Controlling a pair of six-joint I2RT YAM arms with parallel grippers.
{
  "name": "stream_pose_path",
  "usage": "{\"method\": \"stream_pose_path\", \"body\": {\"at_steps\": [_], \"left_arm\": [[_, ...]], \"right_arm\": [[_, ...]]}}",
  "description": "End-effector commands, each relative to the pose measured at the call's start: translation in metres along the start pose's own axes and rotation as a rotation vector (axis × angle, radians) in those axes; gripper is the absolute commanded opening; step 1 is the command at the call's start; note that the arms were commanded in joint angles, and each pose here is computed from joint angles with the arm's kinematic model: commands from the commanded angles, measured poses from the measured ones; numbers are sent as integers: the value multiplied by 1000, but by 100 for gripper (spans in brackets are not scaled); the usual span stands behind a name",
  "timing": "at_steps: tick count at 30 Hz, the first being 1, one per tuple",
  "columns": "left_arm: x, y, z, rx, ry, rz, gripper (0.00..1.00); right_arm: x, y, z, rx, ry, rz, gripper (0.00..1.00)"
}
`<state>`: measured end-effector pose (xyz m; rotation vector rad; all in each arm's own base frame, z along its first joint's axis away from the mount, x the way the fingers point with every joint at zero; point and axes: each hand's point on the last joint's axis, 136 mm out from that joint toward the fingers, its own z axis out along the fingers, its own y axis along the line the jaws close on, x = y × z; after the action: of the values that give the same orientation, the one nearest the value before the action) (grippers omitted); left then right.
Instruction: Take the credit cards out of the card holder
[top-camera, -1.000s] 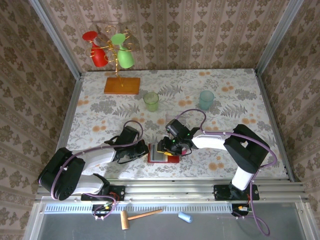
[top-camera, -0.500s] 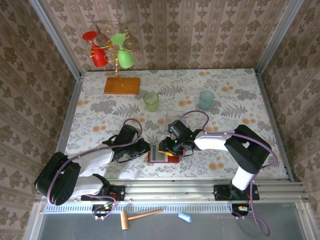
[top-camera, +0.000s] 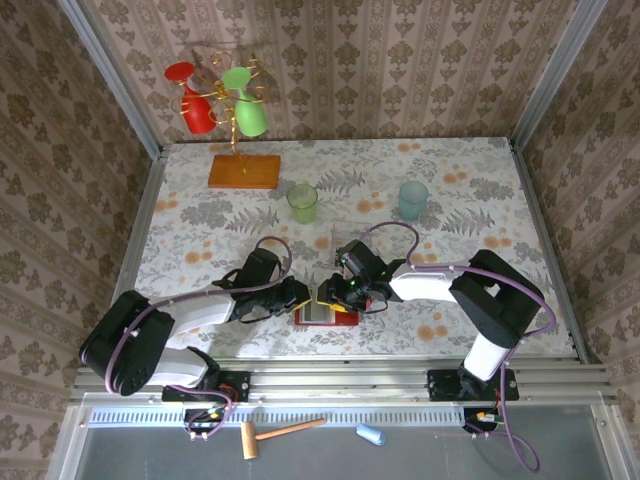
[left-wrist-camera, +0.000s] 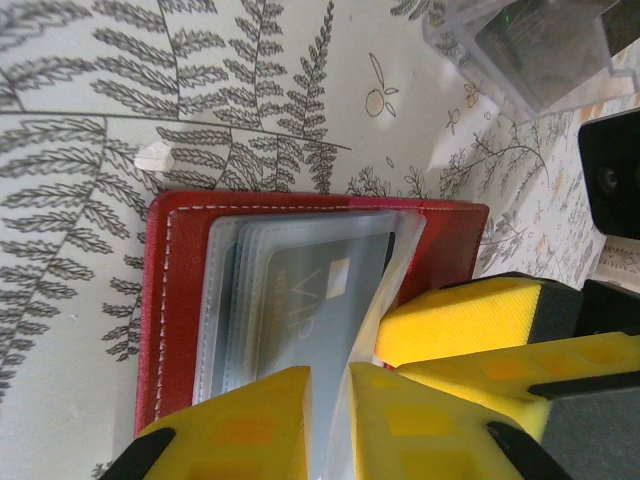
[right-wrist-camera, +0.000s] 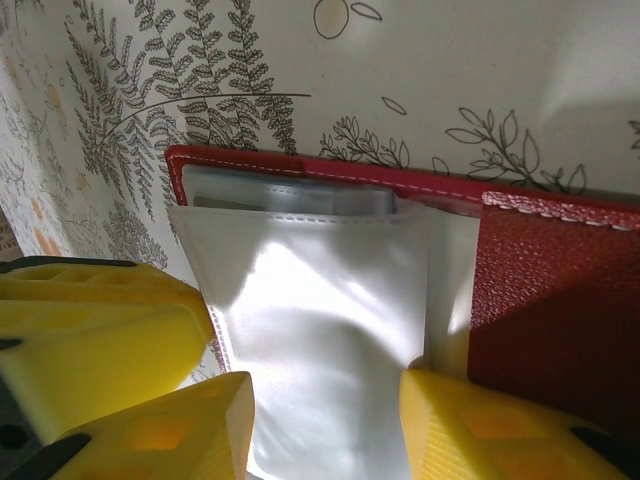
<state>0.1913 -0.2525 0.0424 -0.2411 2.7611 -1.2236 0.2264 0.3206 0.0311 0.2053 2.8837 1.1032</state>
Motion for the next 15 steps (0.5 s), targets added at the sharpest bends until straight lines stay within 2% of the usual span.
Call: {"method": "stream_pose_path", "body": {"at_steps": [1, 15], "left_arm": [[0, -12, 3, 42, 14, 9, 17], [0, -16, 6, 55, 23, 12, 14]], "right_arm": [[0, -4, -4, 6, -7, 19, 43], [-1, 2, -13, 4, -25, 7, 43]]}}
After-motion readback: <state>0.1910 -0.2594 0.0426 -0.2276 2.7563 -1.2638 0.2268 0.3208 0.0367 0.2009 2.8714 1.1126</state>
